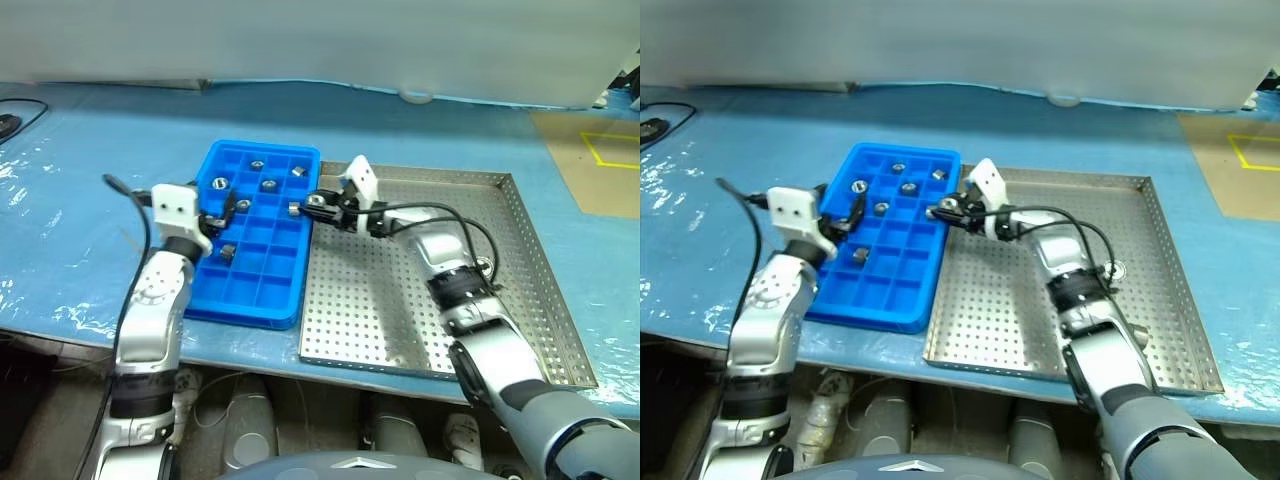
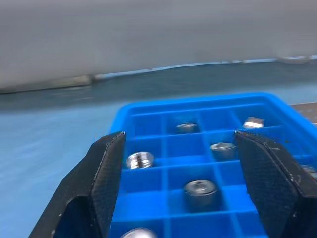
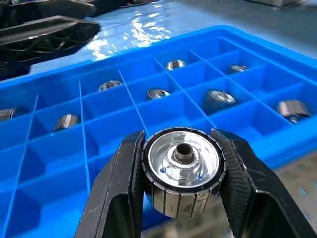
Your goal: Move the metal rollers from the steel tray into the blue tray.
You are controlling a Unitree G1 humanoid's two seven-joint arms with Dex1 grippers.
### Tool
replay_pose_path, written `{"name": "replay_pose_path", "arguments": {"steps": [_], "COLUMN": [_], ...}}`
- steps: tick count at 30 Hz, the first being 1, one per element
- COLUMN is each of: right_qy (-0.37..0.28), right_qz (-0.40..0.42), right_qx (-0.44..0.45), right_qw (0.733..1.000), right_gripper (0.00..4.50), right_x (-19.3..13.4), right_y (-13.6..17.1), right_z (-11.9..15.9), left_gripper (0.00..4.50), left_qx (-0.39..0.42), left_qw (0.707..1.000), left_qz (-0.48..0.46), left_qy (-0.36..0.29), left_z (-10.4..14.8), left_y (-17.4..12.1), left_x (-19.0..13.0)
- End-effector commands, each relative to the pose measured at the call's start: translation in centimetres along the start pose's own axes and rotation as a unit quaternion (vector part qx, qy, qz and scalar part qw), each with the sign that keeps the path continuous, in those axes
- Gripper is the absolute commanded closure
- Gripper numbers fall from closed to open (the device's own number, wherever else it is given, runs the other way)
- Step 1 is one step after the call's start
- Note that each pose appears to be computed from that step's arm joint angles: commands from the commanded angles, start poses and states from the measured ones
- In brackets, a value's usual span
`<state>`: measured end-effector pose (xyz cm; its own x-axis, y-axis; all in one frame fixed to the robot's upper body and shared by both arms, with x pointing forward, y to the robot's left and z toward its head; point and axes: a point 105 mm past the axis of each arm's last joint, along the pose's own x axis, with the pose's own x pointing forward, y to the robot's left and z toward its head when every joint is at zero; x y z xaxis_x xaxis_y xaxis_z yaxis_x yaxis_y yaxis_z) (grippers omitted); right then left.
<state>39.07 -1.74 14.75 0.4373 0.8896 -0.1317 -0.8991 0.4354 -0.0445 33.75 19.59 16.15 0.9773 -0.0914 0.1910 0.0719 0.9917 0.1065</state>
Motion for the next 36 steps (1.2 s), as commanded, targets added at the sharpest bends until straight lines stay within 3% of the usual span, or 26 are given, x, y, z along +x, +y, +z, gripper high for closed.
{"name": "replay_pose_path", "arguments": {"steps": [1, 9, 16, 23, 30, 36], "right_qy": [-0.009, 0.012, 0.024, 0.023, -0.027, -0.029], "right_qz": [0.034, 0.08, 0.054, -0.001, -0.011, -0.078], "right_qx": [-0.024, -0.018, -0.008, -0.012, -0.019, -0.039], "right_qw": [0.999, 0.997, 0.998, 1.0, 0.999, 0.996], "right_gripper": [2.84, 2.84, 2.84, 0.46, 0.46, 0.46], "right_x": [2.3, 5.5, 4.9, 3.3, 0.1, -5.7], "right_y": [1.0, 3.3, 2.2, 0.0, -1.5, -3.8], "right_z": [1.6, 0.7, -0.6, -1.2, 0.7, 1.0], "left_gripper": [0.85, 0.85, 0.85, 0.85, 0.85, 0.85], "left_qx": [0.023, 0.035, 0.039, 0.035, -0.005, -0.035], "left_qw": [0.999, 0.997, 0.997, 0.999, 0.997, 0.974], "left_qz": [0.037, 0.069, 0.065, 0.033, -0.063, -0.216], "left_qy": [-0.015, 0.008, 0.01, 0.008, -0.035, -0.059], "left_z": [1.3, 0.4, 0.5, 0.3, 2.0, 2.7], "left_y": [1.3, 2.2, 2.3, 1.1, -2.4, -7.5], "left_x": [-1.4, -3.2, -3.2, -2.0, 0.4, 1.9]}}
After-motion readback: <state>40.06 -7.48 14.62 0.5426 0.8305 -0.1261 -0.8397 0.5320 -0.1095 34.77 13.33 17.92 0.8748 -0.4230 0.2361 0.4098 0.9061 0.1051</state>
